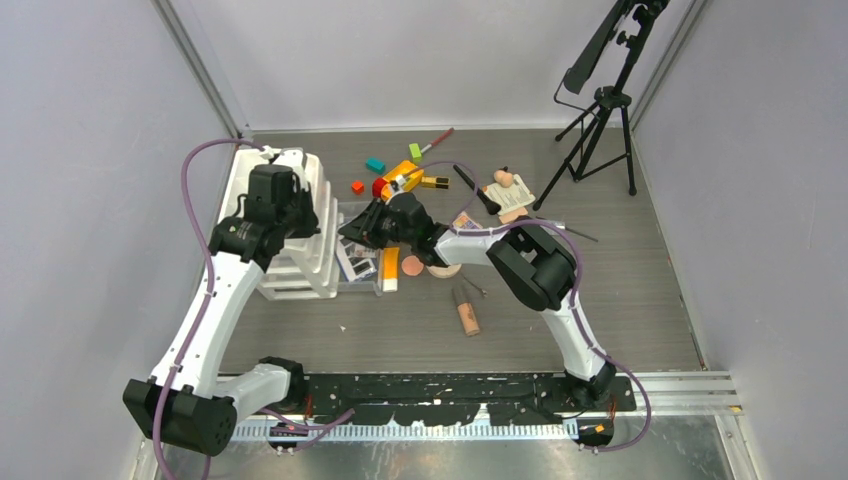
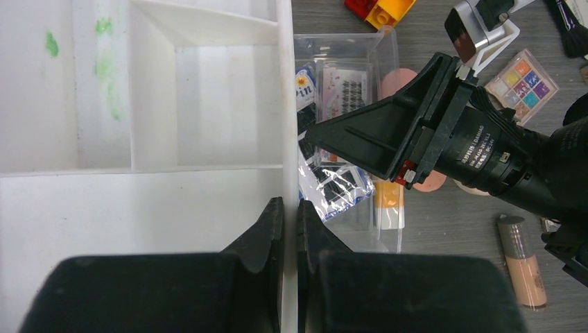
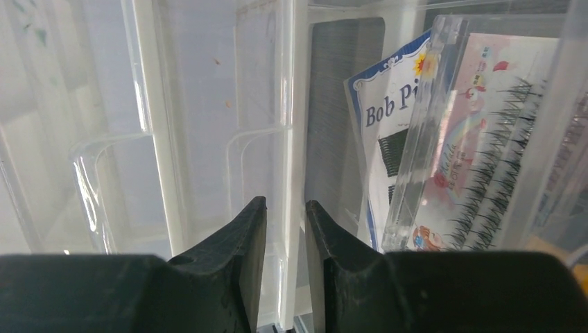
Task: Organize the makeup
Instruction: Close the drawer in the storage box.
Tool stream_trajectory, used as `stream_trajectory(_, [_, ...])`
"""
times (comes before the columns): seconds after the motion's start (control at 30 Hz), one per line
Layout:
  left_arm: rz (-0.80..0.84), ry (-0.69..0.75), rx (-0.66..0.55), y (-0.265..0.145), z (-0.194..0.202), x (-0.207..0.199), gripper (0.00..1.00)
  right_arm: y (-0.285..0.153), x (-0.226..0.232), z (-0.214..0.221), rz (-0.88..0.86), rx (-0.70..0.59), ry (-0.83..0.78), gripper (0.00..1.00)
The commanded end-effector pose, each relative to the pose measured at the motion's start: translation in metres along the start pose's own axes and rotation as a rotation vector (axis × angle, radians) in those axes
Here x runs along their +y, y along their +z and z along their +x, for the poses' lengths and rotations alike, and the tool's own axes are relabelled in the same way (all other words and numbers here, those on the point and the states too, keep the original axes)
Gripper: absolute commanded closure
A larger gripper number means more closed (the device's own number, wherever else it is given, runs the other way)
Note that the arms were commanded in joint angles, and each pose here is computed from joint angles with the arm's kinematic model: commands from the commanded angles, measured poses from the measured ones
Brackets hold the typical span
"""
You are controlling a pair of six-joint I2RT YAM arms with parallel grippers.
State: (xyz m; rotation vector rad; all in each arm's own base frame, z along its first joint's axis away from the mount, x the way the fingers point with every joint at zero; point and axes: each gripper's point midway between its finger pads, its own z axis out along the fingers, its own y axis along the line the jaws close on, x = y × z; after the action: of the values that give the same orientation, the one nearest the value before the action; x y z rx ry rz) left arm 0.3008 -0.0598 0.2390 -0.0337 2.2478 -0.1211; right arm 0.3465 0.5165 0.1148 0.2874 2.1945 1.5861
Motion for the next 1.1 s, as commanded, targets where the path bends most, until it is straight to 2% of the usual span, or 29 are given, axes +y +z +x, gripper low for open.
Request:
stream_trajectory(0.0, [0.051,-0.023,-0.192,-0.016,-0.047,-0.009,1.0,-0.018,0.061,-0.017,-0.088,-0.054,-0.103,0.67])
stream_trajectory(0.33, [-0.039,-0.024,-0.214,-0.022,-0.049,0.008,1.0,-0.038,0.08,-0.028,-0.046,-0.091,-0.244,0.66])
stream_trajectory(0.57, [-0.163,-0.027,-0.243,-0.033,-0.05,0.032,1.0,-0.064,0.07,-0.049,0.105,-0.172,-0.384,0.66])
stream_trajectory(1.07, [-0.195,-0.018,-0.244,-0.034,-0.049,0.038,1.0,-0.121,0.041,-0.093,0.366,-0.303,-0.545,0.66])
